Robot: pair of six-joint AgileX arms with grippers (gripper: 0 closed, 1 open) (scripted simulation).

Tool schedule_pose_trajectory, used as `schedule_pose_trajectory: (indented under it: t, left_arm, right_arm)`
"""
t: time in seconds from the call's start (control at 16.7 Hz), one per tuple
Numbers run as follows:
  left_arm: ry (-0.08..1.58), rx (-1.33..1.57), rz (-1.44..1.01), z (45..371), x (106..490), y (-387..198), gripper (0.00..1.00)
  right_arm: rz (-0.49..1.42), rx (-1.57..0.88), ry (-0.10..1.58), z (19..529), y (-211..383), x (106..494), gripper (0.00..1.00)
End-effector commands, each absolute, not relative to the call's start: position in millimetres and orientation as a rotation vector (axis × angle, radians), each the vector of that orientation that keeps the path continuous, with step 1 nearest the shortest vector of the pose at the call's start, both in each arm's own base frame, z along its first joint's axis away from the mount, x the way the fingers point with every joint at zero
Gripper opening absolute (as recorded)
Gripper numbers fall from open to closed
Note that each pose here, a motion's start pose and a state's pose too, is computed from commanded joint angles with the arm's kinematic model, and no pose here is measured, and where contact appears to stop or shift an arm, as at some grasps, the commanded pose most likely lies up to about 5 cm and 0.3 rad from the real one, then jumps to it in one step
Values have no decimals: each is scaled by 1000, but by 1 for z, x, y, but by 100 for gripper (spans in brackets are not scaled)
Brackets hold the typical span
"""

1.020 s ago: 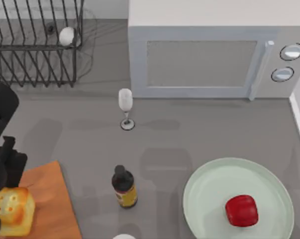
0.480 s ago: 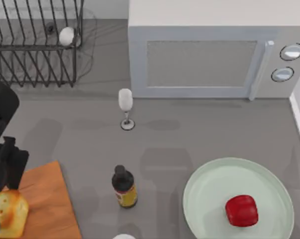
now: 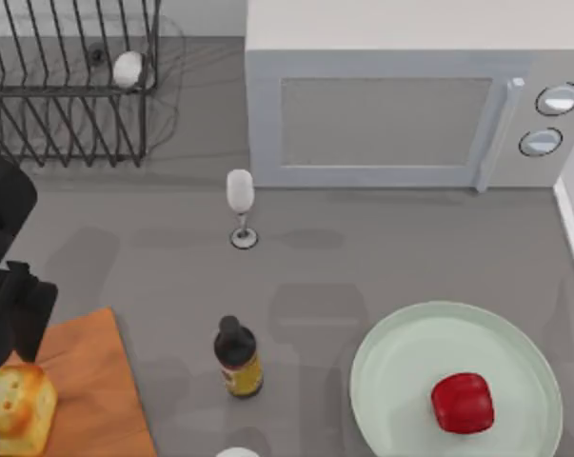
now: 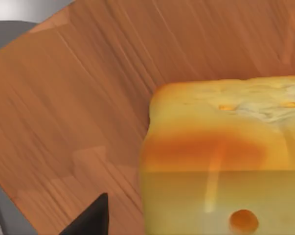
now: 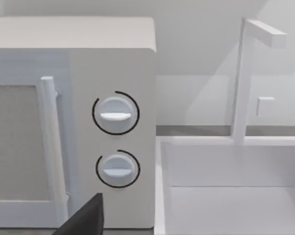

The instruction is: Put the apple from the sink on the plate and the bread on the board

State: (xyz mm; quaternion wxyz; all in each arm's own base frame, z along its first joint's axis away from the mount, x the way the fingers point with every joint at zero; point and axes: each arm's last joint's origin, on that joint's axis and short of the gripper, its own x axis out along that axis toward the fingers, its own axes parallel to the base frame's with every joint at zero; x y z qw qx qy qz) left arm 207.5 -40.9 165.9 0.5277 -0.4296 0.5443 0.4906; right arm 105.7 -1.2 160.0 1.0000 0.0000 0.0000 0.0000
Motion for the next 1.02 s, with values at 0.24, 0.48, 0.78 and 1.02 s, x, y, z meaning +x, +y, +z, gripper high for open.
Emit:
schedule_pose_trajectory:
  t: [0.24,0.48,0.78,1.02]
  left_arm:
    - [1275,-1033,1071,173,205,-39,100]
    - [1179,-1002,785,183,187,-31,100]
    - [937,-810,378,182,154,-19,100]
    - [611,-499,105,175,128,-10,100]
  right_arm:
    - [0,0,0,160,-1,106,100]
    - [0,0,0,160,-1,106,100]
    - [0,0,0,160,-1,106,100]
    - [0,0,0,160,-1,106,100]
